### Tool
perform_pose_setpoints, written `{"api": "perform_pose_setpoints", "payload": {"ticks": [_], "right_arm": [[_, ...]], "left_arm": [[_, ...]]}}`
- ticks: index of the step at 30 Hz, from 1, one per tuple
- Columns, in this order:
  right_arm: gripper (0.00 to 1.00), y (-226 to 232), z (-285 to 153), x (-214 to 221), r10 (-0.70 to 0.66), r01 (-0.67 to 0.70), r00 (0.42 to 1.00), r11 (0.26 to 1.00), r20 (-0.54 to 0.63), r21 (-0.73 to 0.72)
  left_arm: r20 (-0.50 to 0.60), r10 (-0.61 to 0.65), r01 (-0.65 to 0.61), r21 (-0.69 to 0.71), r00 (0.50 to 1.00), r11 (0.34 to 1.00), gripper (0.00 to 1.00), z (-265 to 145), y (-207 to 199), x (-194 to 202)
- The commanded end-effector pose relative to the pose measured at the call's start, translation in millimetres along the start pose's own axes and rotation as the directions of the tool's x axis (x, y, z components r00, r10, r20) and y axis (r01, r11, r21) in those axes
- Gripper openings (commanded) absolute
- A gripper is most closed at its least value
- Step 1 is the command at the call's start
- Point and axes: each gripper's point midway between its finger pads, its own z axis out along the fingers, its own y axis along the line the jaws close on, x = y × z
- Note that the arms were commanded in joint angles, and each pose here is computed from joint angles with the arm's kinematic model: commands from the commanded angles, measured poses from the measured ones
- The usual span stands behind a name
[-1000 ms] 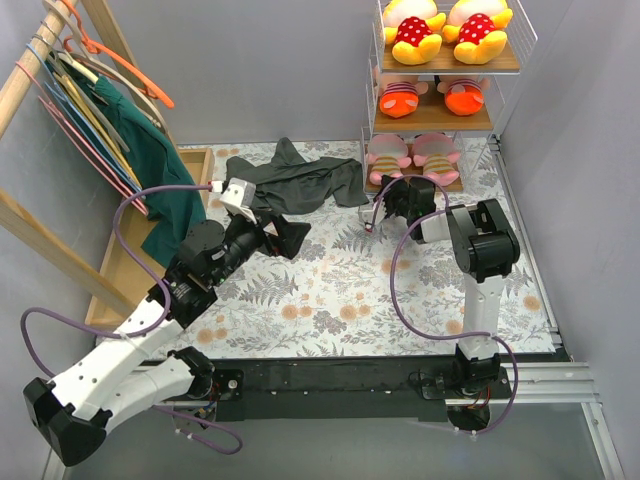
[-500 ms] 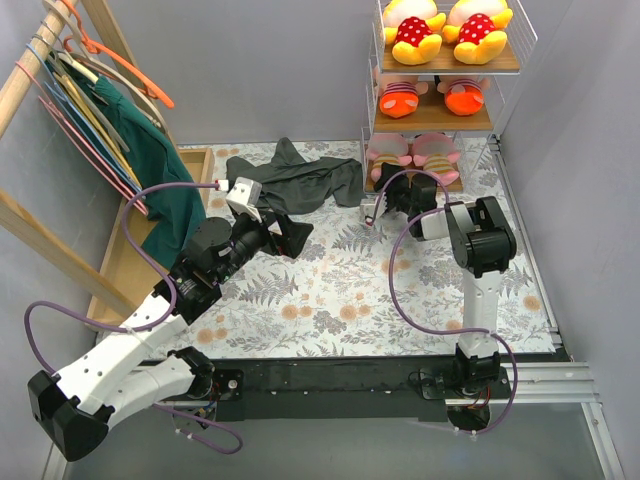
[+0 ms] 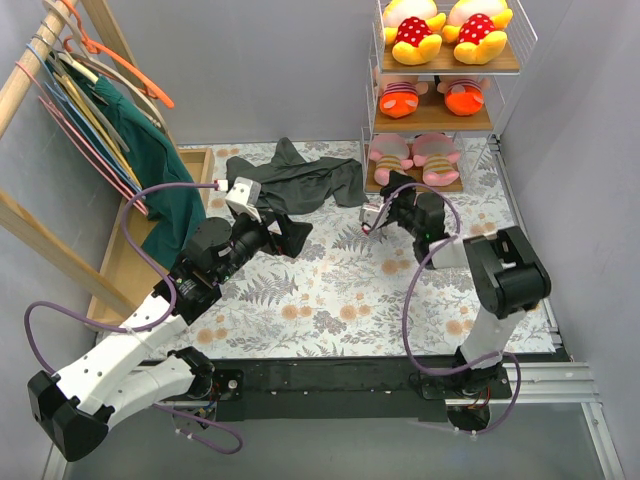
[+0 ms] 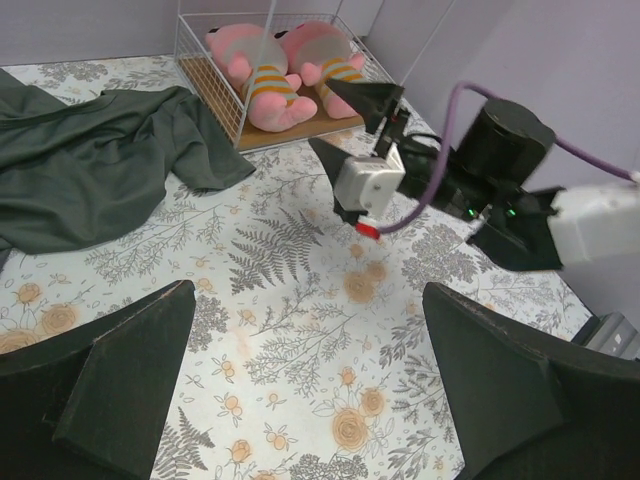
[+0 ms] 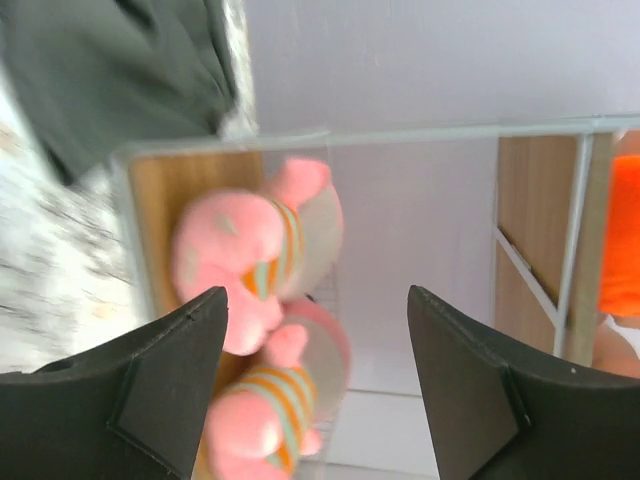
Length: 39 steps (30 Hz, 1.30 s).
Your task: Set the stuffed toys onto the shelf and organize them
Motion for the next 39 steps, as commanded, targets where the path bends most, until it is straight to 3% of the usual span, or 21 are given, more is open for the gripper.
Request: {"api": "perform_pose_setpoints", "payload": {"ticks": [1, 5, 8, 9, 10, 13, 14, 18, 20, 23, 28, 39], "right_arm": [[0.79, 4, -30, -60, 0.304, -0.304, 0.953, 0.953, -0.004, -0.013], [0.79, 25, -66, -121, 0.493, -0.489, 0.87, 0.867, 0.016, -0.098], [0.79, 10, -91, -147, 0.729, -0.726, 0.685, 0.681, -0.013, -0.091], [0.79, -19, -98, -161, 0.787, -0.782, 0.615, 0.616, 0.045, -0.094], [0.8, -23, -102, -170, 0.897, -0.891, 0.442, 0.442, 0.023, -0.103], [0.8, -46, -117, -192, 0.982, -0.974, 0.181, 0.171, -0.058, -0.145], [0.81, -34, -124, -195, 0.979, -0.981, 0.132, 0.108, -0.155, -0.158], [0.84, -48, -135, -209, 0.966, -0.988, -0.01, -0.05, -0.259, -0.148], [0.86, -57, -137, -208, 0.954, -0.983, -0.144, -0.169, -0.262, -0.075], [0.92, -55, -143, -203, 0.939, -0.976, -0.203, -0.216, -0.276, -0.017], [0.98, -52, -149, -191, 0.96, -0.982, -0.187, -0.188, -0.207, 0.017], [0.98, -69, -175, -174, 0.961, -0.962, -0.262, -0.252, -0.086, 0.107]], "left_arm": [[0.028, 0.012, -0.011, -0.02, 1.0, 1.0, 0.98, -3, 3, -5], [0.029, 0.018, -0.018, 0.0, 0.999, 1.0, 0.98, -5, 0, -6], [0.022, 0.021, -0.021, 0.014, 1.0, 1.0, 0.98, -5, -2, -6], [0.021, 0.025, -0.026, 0.016, 0.999, 1.0, 0.98, -5, -3, -6], [0.022, 0.027, -0.027, 0.017, 0.999, 0.999, 0.98, -5, -4, -7], [0.037, 0.027, -0.028, 0.026, 0.999, 0.999, 0.98, -9, -6, -12], [0.041, 0.027, -0.028, 0.038, 0.999, 0.999, 0.98, -11, -8, -14], [0.053, 0.023, -0.027, 0.077, 0.998, 0.997, 0.98, -17, -15, -15], [0.054, 0.012, -0.018, 0.107, 0.998, 0.994, 0.98, -20, -21, -17], [0.054, 0.008, -0.016, 0.152, 0.999, 0.988, 0.98, -22, -28, -15], [0.02, 0.021, -0.024, 0.177, 1.0, 0.984, 0.98, -19, -32, -9], [0.009, 0.029, -0.03, 0.176, 1.0, 0.984, 0.98, -17, -31, -4]]}}
